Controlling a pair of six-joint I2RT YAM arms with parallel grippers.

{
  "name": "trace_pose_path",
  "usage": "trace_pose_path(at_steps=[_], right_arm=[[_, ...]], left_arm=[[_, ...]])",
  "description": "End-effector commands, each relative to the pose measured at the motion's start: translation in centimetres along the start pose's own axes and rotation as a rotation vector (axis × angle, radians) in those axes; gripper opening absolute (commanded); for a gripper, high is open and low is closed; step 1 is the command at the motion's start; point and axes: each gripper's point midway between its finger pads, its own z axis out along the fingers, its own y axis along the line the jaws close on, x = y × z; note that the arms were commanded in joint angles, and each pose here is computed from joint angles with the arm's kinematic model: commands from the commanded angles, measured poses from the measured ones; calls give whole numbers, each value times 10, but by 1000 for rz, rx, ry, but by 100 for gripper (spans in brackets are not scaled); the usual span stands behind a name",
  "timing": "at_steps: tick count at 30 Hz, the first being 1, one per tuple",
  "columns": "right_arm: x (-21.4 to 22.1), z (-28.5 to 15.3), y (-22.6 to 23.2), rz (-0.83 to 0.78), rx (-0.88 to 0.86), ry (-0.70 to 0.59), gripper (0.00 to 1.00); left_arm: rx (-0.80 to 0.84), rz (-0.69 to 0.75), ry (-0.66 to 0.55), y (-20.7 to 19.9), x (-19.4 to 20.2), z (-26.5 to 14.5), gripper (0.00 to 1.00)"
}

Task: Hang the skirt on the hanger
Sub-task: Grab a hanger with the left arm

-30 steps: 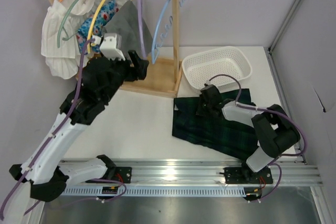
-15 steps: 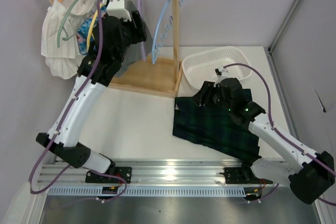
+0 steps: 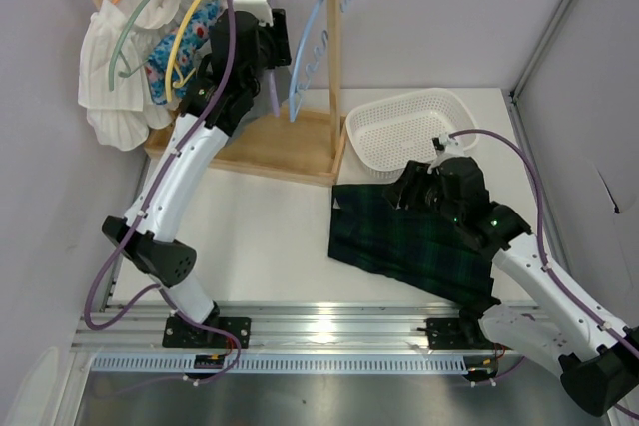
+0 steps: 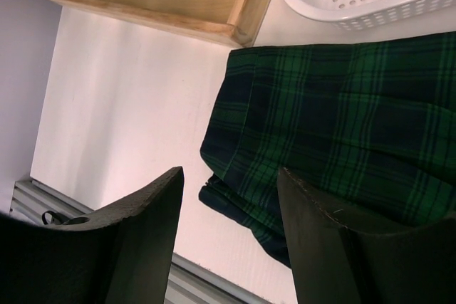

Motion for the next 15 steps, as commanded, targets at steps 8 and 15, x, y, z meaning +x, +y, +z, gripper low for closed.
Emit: trace_pose_path(at_steps=[8, 15], right_arm=[[-1, -5, -10, 2, 41, -7, 62], [2, -2, -12, 2, 43, 4, 62]], left_arm=[[-54, 4, -1, 20, 8, -3, 60], [-61, -10, 2, 28, 20, -14, 62]])
